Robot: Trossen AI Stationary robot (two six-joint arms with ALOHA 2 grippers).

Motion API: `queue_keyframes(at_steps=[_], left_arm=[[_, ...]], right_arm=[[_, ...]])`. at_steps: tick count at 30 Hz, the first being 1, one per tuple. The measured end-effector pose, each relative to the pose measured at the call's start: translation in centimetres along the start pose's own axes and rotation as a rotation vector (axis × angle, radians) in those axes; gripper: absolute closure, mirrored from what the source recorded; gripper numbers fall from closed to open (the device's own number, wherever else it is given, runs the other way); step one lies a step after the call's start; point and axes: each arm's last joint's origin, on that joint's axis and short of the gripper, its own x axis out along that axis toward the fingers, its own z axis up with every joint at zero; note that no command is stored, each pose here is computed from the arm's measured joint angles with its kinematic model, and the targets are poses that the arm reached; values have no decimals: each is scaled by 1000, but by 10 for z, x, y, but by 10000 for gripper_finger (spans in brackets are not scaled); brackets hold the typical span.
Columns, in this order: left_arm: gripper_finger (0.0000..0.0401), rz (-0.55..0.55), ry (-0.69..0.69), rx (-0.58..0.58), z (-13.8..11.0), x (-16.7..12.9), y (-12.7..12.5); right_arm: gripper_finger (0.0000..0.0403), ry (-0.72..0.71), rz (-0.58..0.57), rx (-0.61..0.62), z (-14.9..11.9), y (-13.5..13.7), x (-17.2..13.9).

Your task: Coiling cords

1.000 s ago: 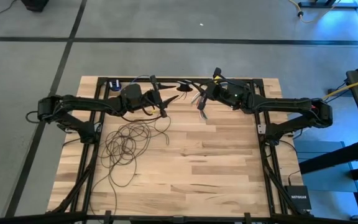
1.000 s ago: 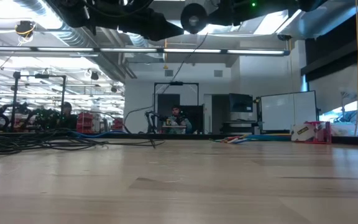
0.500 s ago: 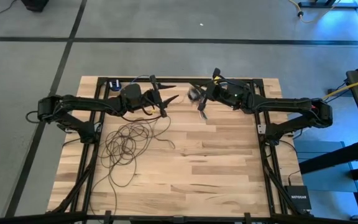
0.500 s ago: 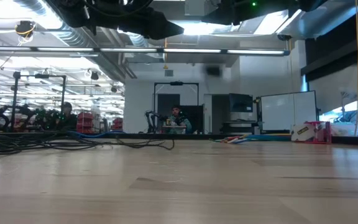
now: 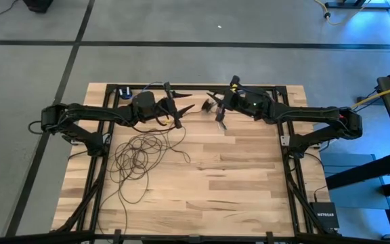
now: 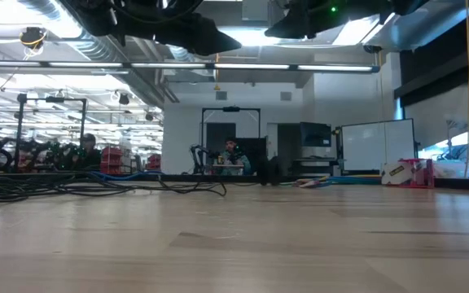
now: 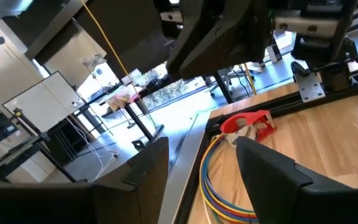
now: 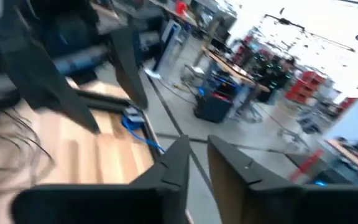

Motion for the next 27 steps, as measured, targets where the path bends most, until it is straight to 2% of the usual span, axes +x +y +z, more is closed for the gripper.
queue_keyframes(at_steps=[4, 8, 13, 16, 21, 27], left_arm=[[219, 5, 1, -24, 0, 0, 1], [219, 51, 53, -68, -8, 1, 10], [219, 123, 173, -187, -34, 5, 32], [219, 156, 244, -250, -59, 12, 42], [219, 121, 311, -295, -93, 25, 48], [219, 103, 314, -295, -96, 39, 46]], right_arm=[[297, 106, -36, -23, -9, -1, 0], [274, 244, 0, 1, -31, -6, 6], [270, 446, -44, 50, -77, -21, 25], [270, 534, -55, 64, -108, -32, 37], [270, 600, 93, -47, -145, -39, 47], [270, 605, 234, -199, -164, -35, 53]])
